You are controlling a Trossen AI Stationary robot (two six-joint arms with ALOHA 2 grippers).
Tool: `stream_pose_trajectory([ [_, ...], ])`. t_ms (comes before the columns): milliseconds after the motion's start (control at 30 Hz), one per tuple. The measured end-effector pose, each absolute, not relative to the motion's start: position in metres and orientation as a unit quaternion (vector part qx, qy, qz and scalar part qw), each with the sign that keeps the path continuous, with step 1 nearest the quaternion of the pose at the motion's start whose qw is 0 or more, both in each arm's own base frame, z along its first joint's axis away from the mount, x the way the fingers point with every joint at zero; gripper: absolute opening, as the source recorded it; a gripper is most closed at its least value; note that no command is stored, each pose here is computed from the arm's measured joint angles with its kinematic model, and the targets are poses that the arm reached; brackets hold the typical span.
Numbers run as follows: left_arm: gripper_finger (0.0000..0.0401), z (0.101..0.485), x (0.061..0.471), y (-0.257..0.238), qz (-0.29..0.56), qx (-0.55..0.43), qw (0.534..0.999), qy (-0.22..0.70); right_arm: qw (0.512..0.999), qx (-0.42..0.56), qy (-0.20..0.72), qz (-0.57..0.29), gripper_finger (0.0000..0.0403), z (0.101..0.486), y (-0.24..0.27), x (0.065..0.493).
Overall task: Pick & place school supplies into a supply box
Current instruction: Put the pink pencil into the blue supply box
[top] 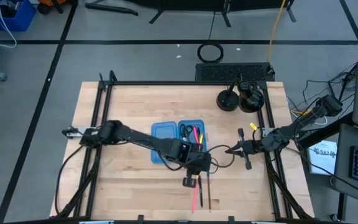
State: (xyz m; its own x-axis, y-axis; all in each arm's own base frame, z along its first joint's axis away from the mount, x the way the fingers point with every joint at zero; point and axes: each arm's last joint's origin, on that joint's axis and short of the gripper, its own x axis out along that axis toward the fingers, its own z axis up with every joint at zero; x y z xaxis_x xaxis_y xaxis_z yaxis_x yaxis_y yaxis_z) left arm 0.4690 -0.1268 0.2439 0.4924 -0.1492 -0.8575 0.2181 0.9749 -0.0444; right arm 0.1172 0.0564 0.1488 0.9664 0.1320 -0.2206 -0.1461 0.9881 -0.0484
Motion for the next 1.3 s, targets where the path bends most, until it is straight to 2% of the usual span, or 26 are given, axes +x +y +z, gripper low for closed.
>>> stream_pose_trajectory([
  [100,0.0026,0.24,0.47,-0.127,-0.17,0.154,0.847,0.48,0.991,-0.015,0.11,0.068,0.0,0.149,0.056,0.117],
  [233,0.0026,0.237,0.466,-0.139,-0.254,0.366,0.782,0.436,0.99,0.006,0.115,0.077,0.0,0.148,0.057,0.117],
  [333,0.0026,0.238,0.466,-0.146,-0.28,0.451,0.744,0.406,0.989,0.008,0.117,0.09,0.0,0.148,0.058,0.117],
  [533,0.0038,0.238,0.471,-0.13,-0.326,0.495,0.713,0.375,0.989,0.021,0.116,0.089,0.0,0.149,0.058,0.117],
  [733,0.0124,0.233,0.474,-0.124,-0.372,0.495,0.702,0.351,0.989,0.025,0.116,0.089,0.0,0.149,0.058,0.117],
  [833,0.017,0.214,0.475,-0.127,-0.399,0.526,0.663,0.354,0.989,0.023,0.115,0.087,0.0,0.149,0.058,0.117],
  [933,0.0196,0.186,0.472,-0.136,-0.425,0.574,0.595,0.368,0.99,0.023,0.104,0.088,0.0,0.151,0.058,0.118],
  [1067,0.0198,0.163,0.466,-0.146,-0.429,0.636,0.511,0.389,0.991,0.016,0.096,0.088,0.0,0.153,0.058,0.118],
  [1133,0.019,0.158,0.464,-0.146,-0.435,0.654,0.483,0.387,0.991,0.014,0.096,0.088,0.0,0.153,0.058,0.118],
  [1300,0.0171,0.156,0.466,-0.146,-0.448,0.652,0.491,0.366,0.991,0.026,0.098,0.086,0.0,0.152,0.058,0.118],
])
